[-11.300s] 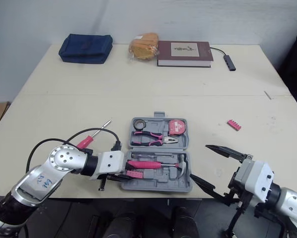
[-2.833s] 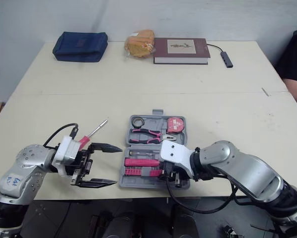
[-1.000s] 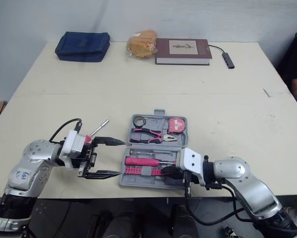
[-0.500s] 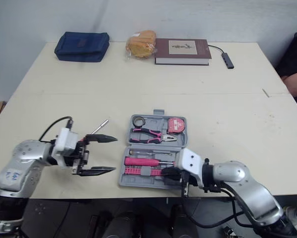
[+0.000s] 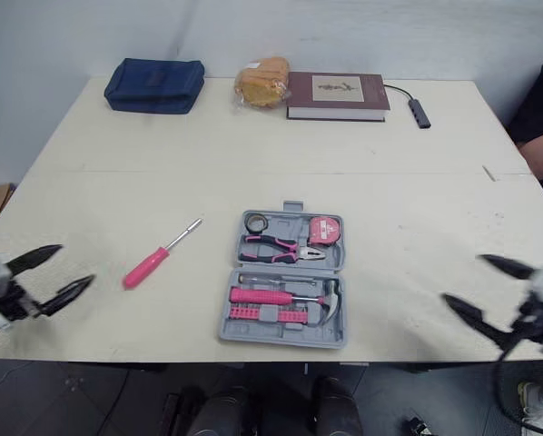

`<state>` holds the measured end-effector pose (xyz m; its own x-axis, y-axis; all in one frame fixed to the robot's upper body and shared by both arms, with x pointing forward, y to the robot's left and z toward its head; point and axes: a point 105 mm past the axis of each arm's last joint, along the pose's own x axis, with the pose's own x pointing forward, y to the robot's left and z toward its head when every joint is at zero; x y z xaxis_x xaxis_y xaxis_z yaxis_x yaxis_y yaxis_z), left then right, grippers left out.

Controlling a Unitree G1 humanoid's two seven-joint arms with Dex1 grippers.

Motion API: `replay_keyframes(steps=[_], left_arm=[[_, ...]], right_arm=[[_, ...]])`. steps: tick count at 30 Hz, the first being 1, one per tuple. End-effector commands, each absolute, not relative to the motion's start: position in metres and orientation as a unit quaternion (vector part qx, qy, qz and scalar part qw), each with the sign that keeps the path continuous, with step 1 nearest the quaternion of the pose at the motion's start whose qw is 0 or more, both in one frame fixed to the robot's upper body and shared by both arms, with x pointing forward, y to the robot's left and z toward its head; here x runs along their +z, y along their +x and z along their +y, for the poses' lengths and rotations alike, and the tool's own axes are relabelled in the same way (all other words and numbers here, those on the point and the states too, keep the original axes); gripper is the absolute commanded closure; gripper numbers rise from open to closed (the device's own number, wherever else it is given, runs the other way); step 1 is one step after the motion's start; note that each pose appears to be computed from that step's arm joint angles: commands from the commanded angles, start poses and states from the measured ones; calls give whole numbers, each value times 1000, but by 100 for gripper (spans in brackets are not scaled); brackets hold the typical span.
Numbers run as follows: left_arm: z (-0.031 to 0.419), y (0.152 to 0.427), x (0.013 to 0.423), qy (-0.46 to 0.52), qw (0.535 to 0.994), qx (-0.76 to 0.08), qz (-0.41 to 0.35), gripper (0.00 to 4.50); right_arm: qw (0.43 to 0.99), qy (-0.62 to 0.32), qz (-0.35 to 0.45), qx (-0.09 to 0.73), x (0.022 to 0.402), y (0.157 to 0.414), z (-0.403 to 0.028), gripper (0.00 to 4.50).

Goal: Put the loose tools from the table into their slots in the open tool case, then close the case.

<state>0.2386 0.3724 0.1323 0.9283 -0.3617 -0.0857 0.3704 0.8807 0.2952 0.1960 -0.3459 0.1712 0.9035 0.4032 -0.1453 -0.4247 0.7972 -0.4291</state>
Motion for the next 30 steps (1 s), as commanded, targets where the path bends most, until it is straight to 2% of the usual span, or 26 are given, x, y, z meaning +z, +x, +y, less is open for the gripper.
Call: replay_keyframes(steps=[1, 6, 12, 14, 18, 20, 22, 28, 30], left_arm=[[408, 227, 137, 170, 980, -105, 13, 0], [431, 216, 128, 177, 981, -60, 47, 0], [418, 229, 129, 161, 982, -86, 48, 0], [399, 242, 134, 161, 978, -124, 38, 0], [350, 263, 144, 159, 964, -210, 36, 0], [321, 268, 149, 138, 953, -263, 55, 0], [303, 268, 150, 129, 944, -293, 78, 0], [279, 271, 137, 138, 934, -291, 156, 0], [282, 278, 132, 160, 940, -254, 163, 0]], right_arm=[[949, -270, 33, 162, 166, 172, -383, 6], [951, -290, 96, 39, 143, 128, -444, 6], [948, -303, 84, 50, 136, 132, -441, 6], [950, -290, 68, 94, 125, 146, -420, 6], [948, -258, -37, 181, 135, 180, -363, 6], [927, -223, -108, 281, 152, 194, -311, 6], [901, -201, -135, 359, 160, 194, -276, 6], [842, -203, -169, 471, 176, 204, -214, 6], [813, -205, -185, 512, 181, 205, -192, 6]])
